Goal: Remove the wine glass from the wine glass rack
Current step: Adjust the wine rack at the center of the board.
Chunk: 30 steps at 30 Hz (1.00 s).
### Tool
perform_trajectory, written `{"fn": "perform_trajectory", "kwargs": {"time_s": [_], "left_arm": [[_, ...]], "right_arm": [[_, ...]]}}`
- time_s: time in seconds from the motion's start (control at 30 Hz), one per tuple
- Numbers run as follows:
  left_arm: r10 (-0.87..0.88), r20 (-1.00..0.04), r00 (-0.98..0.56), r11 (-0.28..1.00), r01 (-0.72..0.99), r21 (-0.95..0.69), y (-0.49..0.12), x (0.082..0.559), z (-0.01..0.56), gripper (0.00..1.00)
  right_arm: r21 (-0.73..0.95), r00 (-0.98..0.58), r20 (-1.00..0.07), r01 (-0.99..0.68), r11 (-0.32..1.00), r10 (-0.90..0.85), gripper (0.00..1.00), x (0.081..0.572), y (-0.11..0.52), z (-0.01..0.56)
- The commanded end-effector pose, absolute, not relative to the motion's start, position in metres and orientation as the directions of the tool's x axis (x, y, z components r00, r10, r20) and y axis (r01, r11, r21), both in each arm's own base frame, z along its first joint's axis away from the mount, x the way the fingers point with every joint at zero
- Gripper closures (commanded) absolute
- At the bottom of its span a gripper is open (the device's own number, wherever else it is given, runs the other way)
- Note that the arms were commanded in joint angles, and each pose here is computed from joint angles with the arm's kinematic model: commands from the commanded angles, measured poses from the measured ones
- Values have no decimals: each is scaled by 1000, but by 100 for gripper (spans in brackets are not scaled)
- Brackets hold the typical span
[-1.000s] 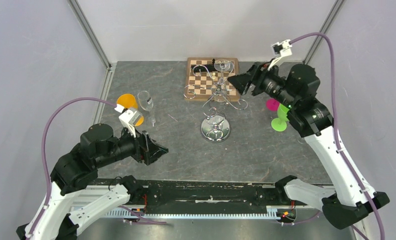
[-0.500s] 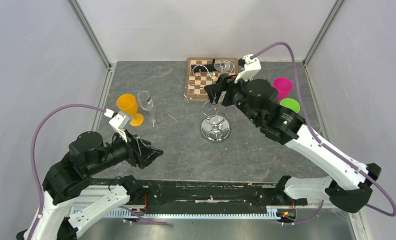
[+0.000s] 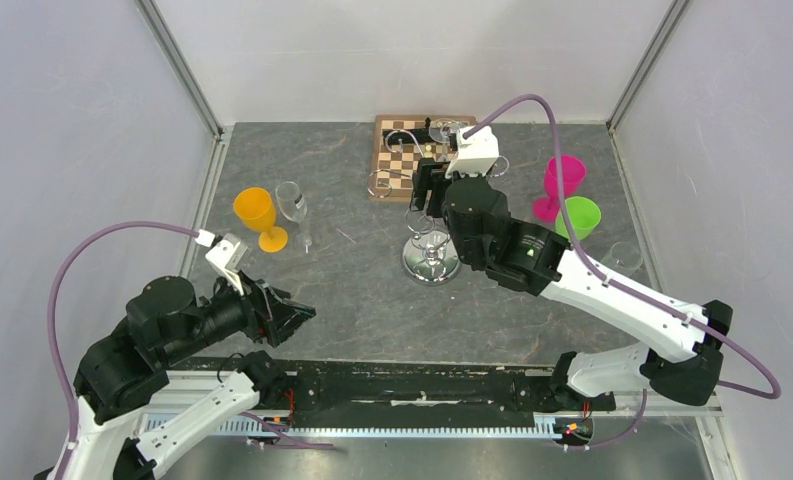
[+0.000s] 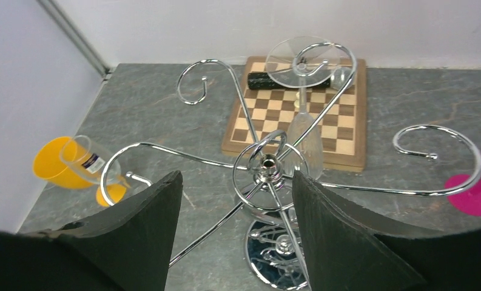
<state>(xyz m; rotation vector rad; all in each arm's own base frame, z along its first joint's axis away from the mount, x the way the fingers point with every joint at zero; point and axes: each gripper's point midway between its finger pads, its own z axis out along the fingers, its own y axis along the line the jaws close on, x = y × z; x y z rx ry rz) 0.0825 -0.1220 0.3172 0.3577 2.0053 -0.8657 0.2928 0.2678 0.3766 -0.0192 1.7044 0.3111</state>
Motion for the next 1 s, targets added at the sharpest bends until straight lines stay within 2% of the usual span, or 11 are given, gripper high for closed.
{"fn": "perform_trajectory", "kwargs": {"time_s": [0.0,0.17,0.53,0.97], "left_arm": [[-104,-839,-534,714,547,-436,-117,81,326,23],[-100,-844,-526,719,549,-427,-115,81,326,23],[-85,-849,-522,729,548,-410,-112,81,324,22],[-77,-852,-518,738,545,-398,-108,80,323,21]], "right_arm": [[216,-79,-975,-88,972,209,31,301,255,400],[210,-58,-977,-59,976,207,33,305,255,400],[154,-35,-987,-12,988,154,44,315,259,395],[126,-11,-992,9,992,126,68,318,258,395]]}}
